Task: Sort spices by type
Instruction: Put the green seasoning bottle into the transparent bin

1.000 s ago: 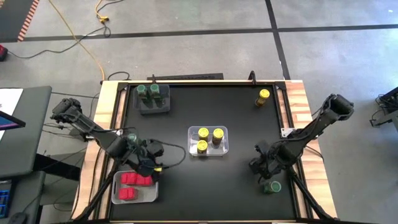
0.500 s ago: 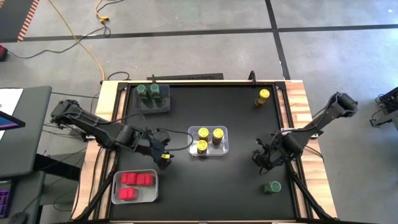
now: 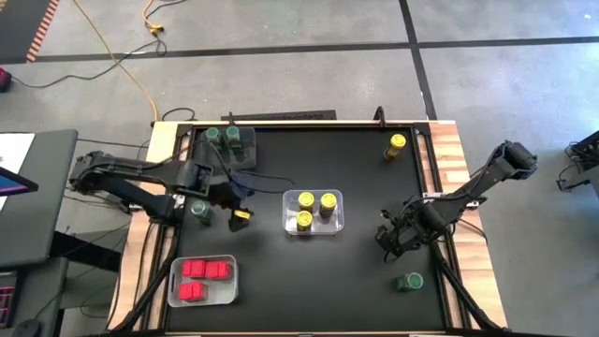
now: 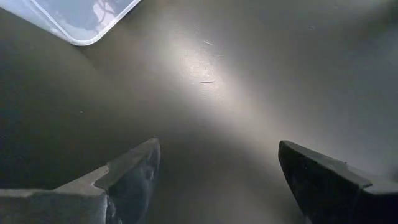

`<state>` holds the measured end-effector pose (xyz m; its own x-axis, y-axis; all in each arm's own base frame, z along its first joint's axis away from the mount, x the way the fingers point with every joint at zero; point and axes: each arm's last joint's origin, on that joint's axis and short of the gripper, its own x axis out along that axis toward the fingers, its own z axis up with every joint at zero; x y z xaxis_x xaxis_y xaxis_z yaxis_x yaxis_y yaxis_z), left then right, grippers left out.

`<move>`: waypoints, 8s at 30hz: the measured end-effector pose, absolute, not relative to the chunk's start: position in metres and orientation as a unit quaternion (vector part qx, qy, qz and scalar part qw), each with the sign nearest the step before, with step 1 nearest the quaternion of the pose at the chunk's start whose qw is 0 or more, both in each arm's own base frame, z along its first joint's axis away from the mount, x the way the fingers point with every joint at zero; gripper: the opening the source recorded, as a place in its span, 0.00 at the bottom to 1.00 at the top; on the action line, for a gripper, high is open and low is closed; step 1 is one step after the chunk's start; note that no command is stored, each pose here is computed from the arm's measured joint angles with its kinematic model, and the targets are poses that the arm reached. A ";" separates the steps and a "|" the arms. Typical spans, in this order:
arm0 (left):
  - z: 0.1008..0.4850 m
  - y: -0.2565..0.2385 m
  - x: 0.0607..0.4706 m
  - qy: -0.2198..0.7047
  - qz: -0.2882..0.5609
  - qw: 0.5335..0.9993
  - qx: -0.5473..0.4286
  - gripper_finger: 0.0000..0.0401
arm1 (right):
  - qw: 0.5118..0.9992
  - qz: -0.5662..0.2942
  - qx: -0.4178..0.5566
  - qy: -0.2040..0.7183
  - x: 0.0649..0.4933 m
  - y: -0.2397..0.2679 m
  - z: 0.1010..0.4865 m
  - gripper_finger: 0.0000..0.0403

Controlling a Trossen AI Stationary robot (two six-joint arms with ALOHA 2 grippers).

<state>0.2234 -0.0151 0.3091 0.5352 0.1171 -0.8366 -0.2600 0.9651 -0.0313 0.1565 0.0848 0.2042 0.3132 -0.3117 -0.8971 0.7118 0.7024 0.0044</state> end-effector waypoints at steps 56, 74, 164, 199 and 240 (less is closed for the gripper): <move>0.228 0.005 0.149 0.714 -0.038 0.695 0.077 0.73 | 0.776 -0.344 0.257 0.462 0.160 0.085 0.205 0.88; 0.218 0.013 0.158 0.732 -0.051 0.679 0.027 0.73 | 0.776 -0.344 0.258 0.462 0.160 0.085 0.205 0.88; 0.247 0.209 0.184 0.753 0.021 0.658 0.003 0.48 | 0.777 -0.342 0.260 0.459 0.160 0.086 0.205 0.88; 0.216 0.210 0.176 0.760 0.011 0.649 0.030 0.48 | 0.777 -0.342 0.261 0.459 0.160 0.086 0.205 0.88; 0.218 0.208 0.182 0.756 0.008 0.653 0.039 0.49 | 0.779 -0.338 0.267 0.455 0.162 0.087 0.205 0.88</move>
<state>0.1823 0.2077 0.2179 -0.1429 0.0694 -0.9873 0.0480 0.9968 0.0631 0.1616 0.0866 0.2051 0.3563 -0.2847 -0.8899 0.7701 0.6289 0.1071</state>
